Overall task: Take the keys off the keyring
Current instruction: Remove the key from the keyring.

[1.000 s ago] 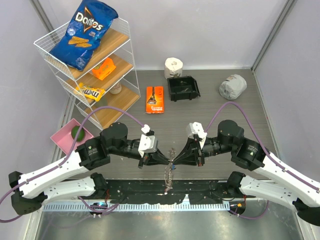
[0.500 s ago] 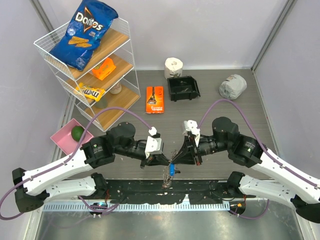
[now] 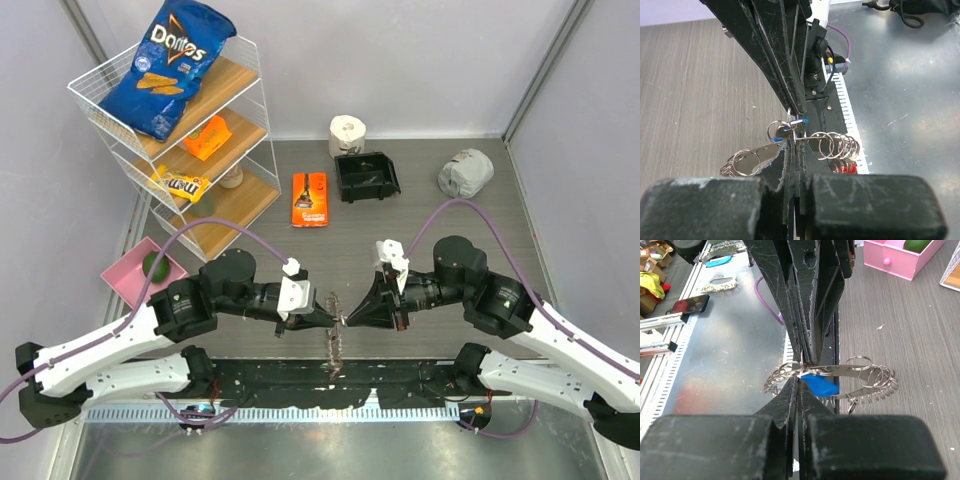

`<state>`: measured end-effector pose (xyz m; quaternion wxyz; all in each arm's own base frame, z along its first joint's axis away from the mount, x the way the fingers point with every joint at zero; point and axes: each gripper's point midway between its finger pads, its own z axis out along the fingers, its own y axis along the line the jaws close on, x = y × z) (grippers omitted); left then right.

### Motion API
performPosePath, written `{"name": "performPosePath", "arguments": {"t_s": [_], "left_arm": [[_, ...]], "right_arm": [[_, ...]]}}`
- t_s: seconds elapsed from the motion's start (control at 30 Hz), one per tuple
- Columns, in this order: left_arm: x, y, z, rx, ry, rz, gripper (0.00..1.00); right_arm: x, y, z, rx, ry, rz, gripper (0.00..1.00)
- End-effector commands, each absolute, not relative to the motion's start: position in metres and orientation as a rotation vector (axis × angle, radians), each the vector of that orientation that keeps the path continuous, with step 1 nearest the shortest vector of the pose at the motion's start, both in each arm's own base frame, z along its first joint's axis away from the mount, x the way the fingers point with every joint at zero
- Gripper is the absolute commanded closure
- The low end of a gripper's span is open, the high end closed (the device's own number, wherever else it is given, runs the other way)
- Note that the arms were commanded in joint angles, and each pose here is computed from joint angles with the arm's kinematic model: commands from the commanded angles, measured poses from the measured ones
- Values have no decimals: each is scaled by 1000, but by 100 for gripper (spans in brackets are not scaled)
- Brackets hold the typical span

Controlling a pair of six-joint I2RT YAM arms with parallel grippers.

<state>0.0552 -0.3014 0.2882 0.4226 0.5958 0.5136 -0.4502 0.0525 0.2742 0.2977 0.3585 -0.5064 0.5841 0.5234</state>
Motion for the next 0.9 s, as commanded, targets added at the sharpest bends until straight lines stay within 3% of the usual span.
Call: {"name": "performPosePath", "arguments": {"t_s": [0.0, 0.87], "left_arm": [[60, -300, 305, 1440, 1227, -1093, 100], [69, -308, 293, 1469, 1300, -1062, 100]], "right_arm": [[46, 269, 318, -1301, 1413, 1358, 95], [45, 282, 334, -1316, 1378, 1420, 95]]}}
